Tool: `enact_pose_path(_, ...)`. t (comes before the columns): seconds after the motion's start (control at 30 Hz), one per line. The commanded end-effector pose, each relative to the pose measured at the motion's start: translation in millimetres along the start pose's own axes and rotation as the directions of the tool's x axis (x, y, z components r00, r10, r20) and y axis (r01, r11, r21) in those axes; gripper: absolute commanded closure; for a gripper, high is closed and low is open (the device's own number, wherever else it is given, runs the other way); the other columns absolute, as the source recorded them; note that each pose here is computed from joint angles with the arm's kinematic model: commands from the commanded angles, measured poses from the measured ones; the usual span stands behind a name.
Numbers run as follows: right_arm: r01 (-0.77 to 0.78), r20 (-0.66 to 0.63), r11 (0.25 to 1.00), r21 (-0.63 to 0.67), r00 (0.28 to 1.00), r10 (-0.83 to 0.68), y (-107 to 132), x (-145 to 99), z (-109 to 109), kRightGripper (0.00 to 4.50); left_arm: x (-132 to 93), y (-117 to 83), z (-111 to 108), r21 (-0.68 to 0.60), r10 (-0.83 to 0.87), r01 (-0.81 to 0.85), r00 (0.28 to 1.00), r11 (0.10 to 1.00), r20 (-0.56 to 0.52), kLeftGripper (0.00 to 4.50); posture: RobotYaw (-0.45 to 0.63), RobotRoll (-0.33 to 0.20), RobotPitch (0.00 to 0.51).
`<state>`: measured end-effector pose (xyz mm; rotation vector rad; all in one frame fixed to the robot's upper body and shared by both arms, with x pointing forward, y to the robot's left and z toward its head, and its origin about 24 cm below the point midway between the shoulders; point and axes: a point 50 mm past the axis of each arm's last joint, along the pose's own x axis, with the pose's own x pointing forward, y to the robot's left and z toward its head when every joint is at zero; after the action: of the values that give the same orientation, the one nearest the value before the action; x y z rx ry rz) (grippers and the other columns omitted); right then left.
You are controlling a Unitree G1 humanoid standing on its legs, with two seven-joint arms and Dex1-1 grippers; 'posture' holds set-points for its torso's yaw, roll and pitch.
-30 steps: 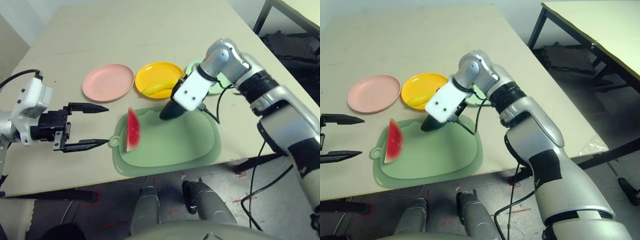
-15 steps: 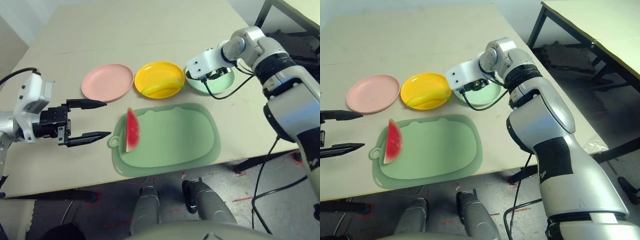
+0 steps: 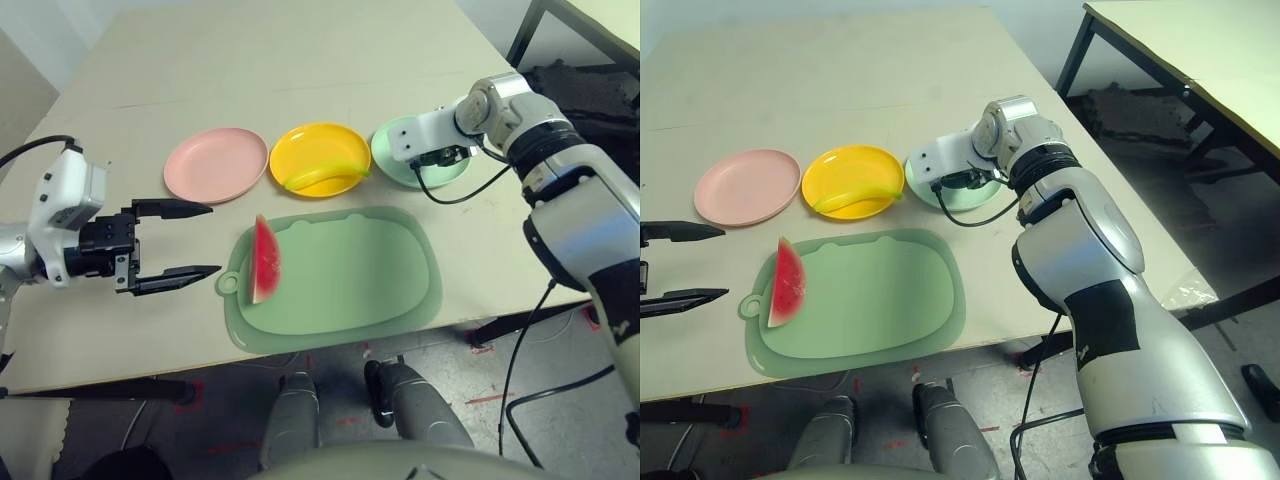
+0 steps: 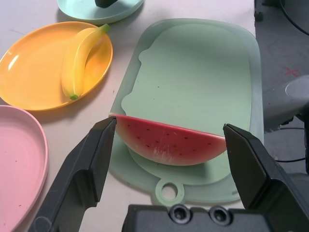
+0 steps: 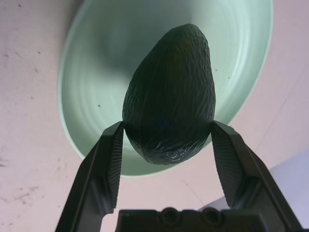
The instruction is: Place the fruits into color-matched plates.
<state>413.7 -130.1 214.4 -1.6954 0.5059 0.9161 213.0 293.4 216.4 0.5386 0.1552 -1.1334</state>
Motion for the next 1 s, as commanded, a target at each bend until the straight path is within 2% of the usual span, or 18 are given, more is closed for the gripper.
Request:
enact_pose_path(0.03, 0.003, 0.025, 1.0, 0.011, 1.0, -0.003, 1, 0, 1, 0.04, -3, 1, 2, 0.036, -0.008, 0.009, 1.0, 0.999, -0.03, 0.0, -0.01, 0.0, 0.185)
enact_pose_path(0.27, -0.033, 0.149, 0.996, 0.087, 0.989, 0.02, -7, -14, 2, 0.04, 10, 25, 13, 0.151, -0.041, 0.045, 0.999, 0.988, -0.035, 0.0, -0.01, 0.0, 0.19)
enact_pose_path(0.37, -0.115, 0.334, 0.979, 0.17, 0.941, 0.053, -9, -27, 5, 0.04, 18, 32, 12, 0.21, -0.098, 0.129, 0.984, 0.969, -0.15, 0.0, 0.0, 0.0, 0.185)
enact_pose_path(0.5, -0.265, 0.588, 0.924, 0.274, 0.807, 0.057, -5, -39, -1, 0.04, 16, 42, 8, 0.255, -0.138, 0.214, 0.948, 0.943, -0.286, 0.0, 0.0, 0.0, 0.188)
enact_pose_path(0.6, -0.388, 0.716, 0.87, 0.305, 0.696, 0.059, 6, -39, -7, 0.04, 18, 47, 10, 0.3, -0.164, 0.275, 0.923, 0.913, -0.347, 0.0, 0.0, 0.0, 0.188)
enact_pose_path(0.67, -0.463, 0.804, 0.825, 0.324, 0.594, 0.017, 19, -34, -9, 0.04, 24, 51, 16, 0.349, -0.189, 0.337, 0.899, 0.874, -0.394, 0.0, 0.01, 0.0, 0.191)
enact_pose_path(0.77, -0.557, 0.889, 0.766, 0.321, 0.456, -0.042, 41, -27, -5, 0.04, 34, 56, 23, 0.392, -0.224, 0.403, 0.876, 0.827, -0.427, 0.0, 0.01, 0.0, 0.192)
enact_pose_path(0.87, -0.623, 0.934, 0.722, 0.3, 0.347, -0.089, 63, -24, 1, 0.04, 42, 59, 29, 0.425, -0.256, 0.457, 0.856, 0.781, -0.45, 0.0, 0.03, 0.0, 0.189)
enact_pose_path(0.93, -0.642, 0.946, 0.703, 0.306, 0.288, -0.149, 79, -23, 5, 0.04, 49, 60, 32, 0.451, -0.28, 0.501, 0.837, 0.739, -0.471, 0.0, 0.04, 0.0, 0.188)
enact_pose_path(1.0, -0.634, 0.943, 0.7, 0.328, 0.261, -0.206, 96, -21, 10, 0.04, 58, 58, 37, 0.489, -0.309, 0.546, 0.819, 0.68, -0.484, 0.0, 0.05, 0.0, 0.187)
